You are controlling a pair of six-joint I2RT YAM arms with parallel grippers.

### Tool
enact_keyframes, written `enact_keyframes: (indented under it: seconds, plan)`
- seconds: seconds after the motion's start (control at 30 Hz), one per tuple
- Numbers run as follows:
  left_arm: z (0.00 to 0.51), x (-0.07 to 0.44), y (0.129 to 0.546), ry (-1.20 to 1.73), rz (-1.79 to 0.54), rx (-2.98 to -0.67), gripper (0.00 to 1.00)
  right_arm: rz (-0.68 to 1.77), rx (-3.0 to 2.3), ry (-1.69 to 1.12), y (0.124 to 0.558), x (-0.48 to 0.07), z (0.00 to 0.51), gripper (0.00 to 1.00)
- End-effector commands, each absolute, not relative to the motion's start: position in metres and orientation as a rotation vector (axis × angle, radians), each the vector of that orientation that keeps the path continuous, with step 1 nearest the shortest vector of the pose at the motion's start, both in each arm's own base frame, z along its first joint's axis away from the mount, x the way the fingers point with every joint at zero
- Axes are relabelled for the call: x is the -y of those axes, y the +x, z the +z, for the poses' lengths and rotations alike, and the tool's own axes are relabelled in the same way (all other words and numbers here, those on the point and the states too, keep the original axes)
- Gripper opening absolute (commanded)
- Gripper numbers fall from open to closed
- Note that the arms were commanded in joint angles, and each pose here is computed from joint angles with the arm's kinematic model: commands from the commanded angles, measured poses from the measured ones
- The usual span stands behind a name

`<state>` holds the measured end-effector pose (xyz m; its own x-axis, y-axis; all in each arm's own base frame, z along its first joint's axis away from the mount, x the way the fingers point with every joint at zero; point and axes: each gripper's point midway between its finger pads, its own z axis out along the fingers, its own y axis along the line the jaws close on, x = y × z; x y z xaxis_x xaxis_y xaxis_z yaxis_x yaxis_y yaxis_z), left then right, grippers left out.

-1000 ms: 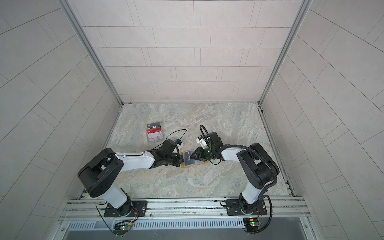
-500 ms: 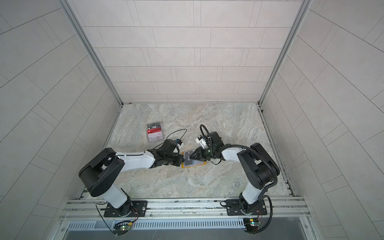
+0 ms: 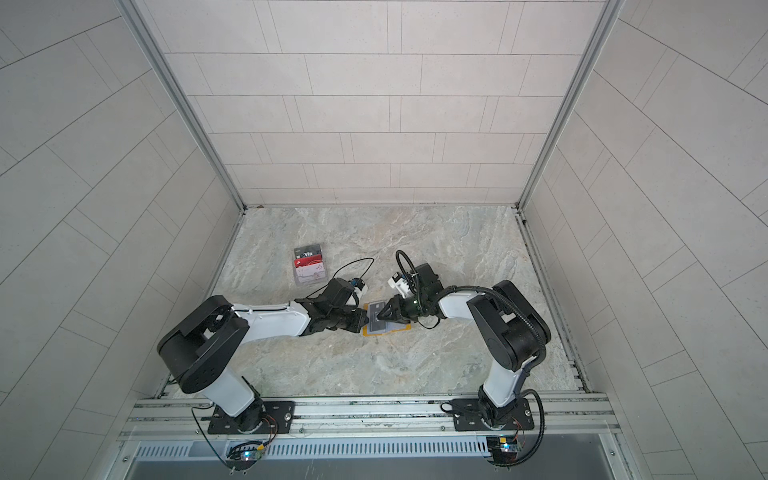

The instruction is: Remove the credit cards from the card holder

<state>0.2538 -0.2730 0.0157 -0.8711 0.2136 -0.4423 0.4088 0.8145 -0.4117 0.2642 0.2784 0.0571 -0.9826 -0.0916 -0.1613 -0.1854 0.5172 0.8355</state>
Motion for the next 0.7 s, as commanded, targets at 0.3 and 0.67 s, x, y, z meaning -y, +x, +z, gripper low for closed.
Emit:
enact_keyframes:
  seconds: [0.3,0.67]
  plan:
    - [-0.033,0.237,0.225,0.486,-0.513,-2.81,0.0,1.332,-2.765,-0.501,0.24,-0.27,0.059,0.29]
    - [-0.034,0.235,0.224,0.488,-0.508,-2.812,0.0,1.439,-2.682,-0.468,0.246,-0.273,0.075,0.27]
